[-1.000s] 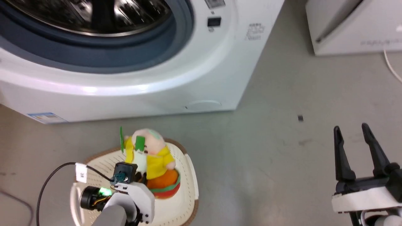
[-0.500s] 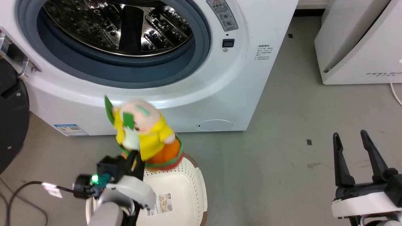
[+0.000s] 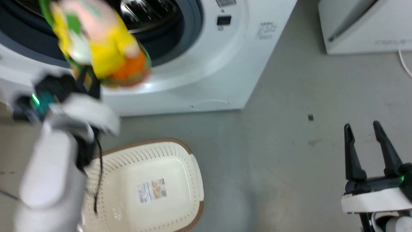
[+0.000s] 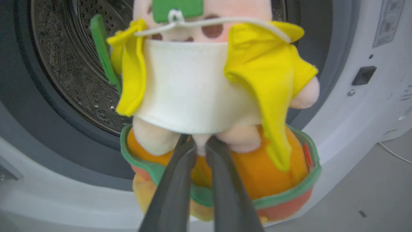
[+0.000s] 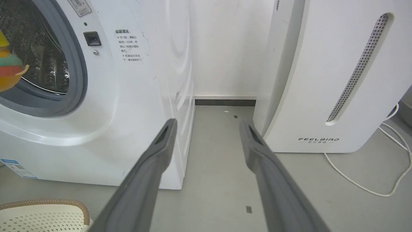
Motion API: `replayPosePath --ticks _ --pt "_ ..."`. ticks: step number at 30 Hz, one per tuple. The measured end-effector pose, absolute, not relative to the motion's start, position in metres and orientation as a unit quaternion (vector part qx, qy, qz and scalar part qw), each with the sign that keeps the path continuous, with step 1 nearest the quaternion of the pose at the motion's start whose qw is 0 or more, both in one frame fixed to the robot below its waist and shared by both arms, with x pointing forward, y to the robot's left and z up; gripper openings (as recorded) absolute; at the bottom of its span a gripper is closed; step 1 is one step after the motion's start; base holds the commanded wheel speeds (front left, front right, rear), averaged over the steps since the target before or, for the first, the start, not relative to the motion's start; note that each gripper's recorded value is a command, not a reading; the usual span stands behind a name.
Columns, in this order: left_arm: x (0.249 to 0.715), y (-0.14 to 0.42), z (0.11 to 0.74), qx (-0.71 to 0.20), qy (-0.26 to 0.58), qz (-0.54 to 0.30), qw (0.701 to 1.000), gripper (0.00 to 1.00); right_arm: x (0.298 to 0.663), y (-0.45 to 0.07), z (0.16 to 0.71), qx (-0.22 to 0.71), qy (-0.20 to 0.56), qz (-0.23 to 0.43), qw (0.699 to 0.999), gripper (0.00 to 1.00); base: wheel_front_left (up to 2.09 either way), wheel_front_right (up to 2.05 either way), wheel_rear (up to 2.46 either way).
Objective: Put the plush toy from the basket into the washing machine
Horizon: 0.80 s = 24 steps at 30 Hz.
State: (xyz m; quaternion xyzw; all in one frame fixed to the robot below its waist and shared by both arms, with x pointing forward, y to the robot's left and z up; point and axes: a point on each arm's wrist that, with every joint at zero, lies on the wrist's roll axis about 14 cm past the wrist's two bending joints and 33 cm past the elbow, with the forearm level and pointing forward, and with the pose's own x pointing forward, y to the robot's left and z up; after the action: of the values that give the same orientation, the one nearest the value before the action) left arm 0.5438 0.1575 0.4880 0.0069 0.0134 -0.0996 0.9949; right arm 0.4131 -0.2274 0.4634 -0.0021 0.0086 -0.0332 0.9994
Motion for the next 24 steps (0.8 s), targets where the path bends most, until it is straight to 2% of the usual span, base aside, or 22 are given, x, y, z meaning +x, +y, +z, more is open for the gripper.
replayPosePath --ticks 16,24 --pt "0.721 0.172 0.453 0.082 0.116 -0.097 0.985 0.00 0.430 -0.258 0.394 0.004 0.089 -0.078 0.993 1.00 0.00 0.00 0.00" --pt "0.755 0.163 0.392 0.149 0.195 -0.106 0.964 0.00 0.419 -0.270 0.367 0.010 0.129 -0.100 0.987 1.00 0.00 0.00 0.00"
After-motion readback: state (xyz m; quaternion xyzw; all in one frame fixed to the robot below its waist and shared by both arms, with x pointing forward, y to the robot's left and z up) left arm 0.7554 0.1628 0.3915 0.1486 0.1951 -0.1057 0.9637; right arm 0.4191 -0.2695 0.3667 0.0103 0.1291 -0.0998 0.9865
